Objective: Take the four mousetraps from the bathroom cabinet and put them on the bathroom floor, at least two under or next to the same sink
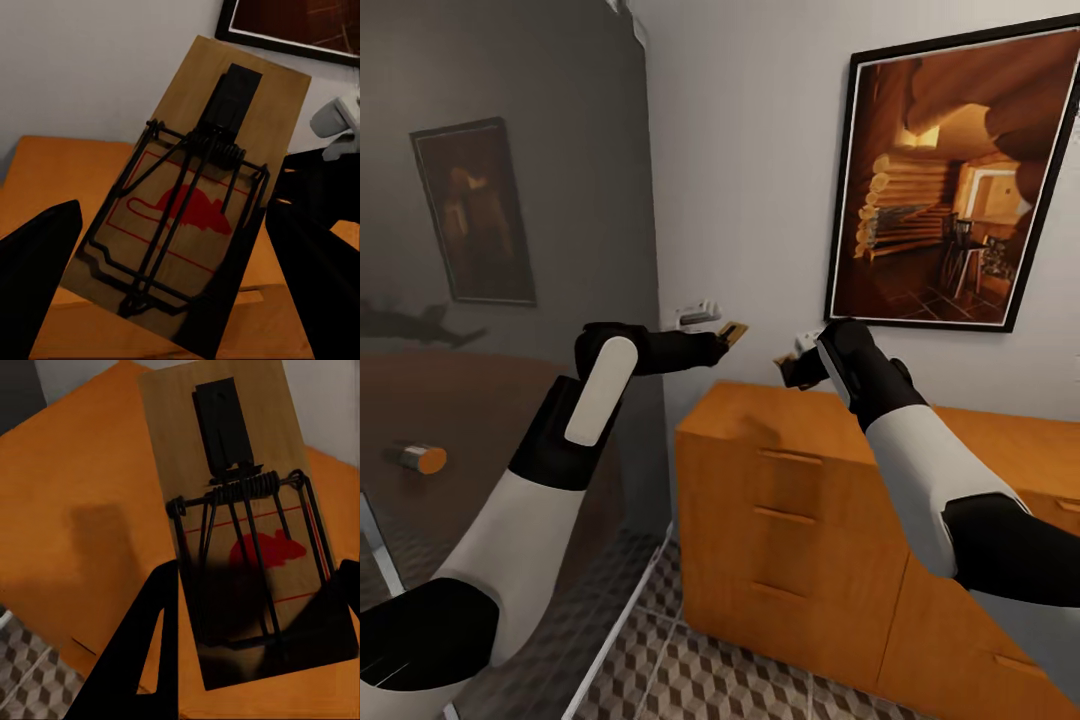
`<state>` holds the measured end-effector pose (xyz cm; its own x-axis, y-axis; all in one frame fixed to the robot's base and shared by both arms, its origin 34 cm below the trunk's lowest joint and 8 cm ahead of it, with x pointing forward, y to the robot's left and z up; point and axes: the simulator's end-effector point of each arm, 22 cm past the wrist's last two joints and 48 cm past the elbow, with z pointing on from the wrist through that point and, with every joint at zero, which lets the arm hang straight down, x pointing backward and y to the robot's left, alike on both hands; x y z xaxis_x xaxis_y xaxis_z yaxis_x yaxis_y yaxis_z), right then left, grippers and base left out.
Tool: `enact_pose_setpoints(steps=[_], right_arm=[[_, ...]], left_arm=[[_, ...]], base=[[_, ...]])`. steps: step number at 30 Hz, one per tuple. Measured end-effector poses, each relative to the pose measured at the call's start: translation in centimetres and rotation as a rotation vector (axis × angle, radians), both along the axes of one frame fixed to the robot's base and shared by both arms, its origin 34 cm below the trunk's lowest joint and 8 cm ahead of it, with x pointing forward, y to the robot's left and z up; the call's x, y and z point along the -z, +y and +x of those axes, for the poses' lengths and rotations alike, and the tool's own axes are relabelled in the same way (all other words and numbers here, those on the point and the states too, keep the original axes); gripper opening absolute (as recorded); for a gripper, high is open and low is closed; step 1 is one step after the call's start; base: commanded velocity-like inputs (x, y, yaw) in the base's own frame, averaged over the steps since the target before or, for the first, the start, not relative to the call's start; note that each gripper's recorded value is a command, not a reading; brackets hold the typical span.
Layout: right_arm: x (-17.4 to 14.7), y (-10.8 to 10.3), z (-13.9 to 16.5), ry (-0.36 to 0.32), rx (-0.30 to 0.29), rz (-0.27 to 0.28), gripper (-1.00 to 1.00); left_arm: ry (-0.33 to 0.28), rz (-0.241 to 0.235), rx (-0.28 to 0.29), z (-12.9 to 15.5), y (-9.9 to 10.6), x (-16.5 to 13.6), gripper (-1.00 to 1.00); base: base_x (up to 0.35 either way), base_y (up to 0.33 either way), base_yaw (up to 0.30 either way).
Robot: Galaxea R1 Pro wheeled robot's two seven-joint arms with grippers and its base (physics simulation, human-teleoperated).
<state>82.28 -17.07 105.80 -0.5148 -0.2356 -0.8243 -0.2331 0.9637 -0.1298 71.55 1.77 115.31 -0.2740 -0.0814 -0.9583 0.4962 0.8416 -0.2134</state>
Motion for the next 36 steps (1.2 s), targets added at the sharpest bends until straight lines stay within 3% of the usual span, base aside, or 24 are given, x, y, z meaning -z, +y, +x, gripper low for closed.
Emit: enact_pose_setpoints(steps=[6, 13, 26, 36], right_arm=[[1.1, -2.4, 0.0, 0.003, 0.032, 0.019, -1.0], [4.5, 0.4, -0.7, 0.055, -0.006, -0.01, -1.0], [10.9, 5.3, -2.5, 0.155, -0.072, -0.007, -1.0], [13.1, 5.2, -3.1, 0.186, -0.07, -0.012, -1.0]], left_arm=[[0.03, 0.032, 0.003, 0.4, -0.5, 1.6, -1.0], [0.017, 0.021, 0.0, 0.3, -0.3, 1.0, -1.0], [0.016, 0.021, -0.002, 0.3, -0.2, 1.0, -1.0], [0.017, 0.022, -0.002, 0.3, -0.2, 1.0, -1.0]], base=[[0.0, 0.0, 0.0], [0.0, 0.0, 0.0], [0.0, 0.0, 0.0], [0.0, 0.0, 0.0]])
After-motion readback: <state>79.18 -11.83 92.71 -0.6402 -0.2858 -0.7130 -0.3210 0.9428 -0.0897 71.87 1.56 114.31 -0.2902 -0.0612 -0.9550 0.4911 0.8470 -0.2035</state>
